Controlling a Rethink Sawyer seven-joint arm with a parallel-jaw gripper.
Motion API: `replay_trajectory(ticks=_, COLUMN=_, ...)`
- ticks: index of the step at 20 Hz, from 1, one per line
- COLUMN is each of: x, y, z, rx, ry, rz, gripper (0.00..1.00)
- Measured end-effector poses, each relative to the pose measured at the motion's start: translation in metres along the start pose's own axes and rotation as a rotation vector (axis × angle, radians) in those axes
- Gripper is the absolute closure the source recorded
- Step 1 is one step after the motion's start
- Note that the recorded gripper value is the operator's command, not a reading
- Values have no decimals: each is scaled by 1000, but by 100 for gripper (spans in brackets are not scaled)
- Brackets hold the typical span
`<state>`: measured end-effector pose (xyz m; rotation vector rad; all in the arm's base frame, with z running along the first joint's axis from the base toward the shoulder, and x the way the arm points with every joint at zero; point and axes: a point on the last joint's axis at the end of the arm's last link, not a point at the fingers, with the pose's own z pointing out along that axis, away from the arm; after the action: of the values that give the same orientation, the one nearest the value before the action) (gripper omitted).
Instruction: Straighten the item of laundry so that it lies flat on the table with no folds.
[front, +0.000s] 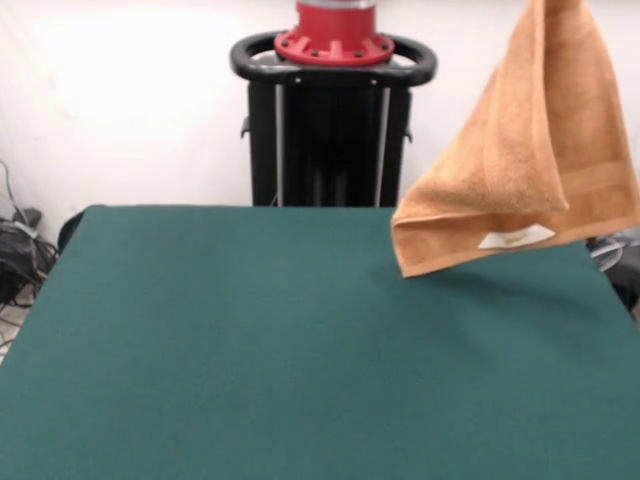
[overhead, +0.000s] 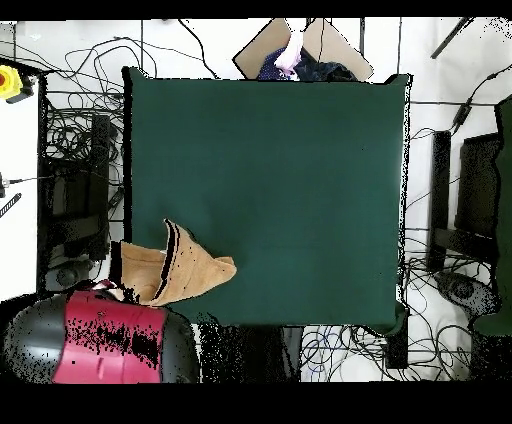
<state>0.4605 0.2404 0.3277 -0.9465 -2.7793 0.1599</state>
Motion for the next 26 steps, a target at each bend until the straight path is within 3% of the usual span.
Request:
replay_trajectory(ticks=7, x=7, y=11, z=-17, rx=3, ry=6, rz=28, gripper=100)
replay_trajectory(ticks=17, x=-22, y=7, z=-25, rx=-11, ry=0, rz=78, gripper=100)
replay_trajectory(ticks=19, x=-36, y=5, z=-23, rx=-18, ry=-2, rz=100, gripper=100)
replay_trajectory(ticks=20, x=-60, y=2, z=-16, rx=-37, ry=-18, rz=135, gripper=100)
replay_trajectory(ticks=26, x=-138, y=-5, z=14, rx=-109, ry=-126, rz=225, gripper=100)
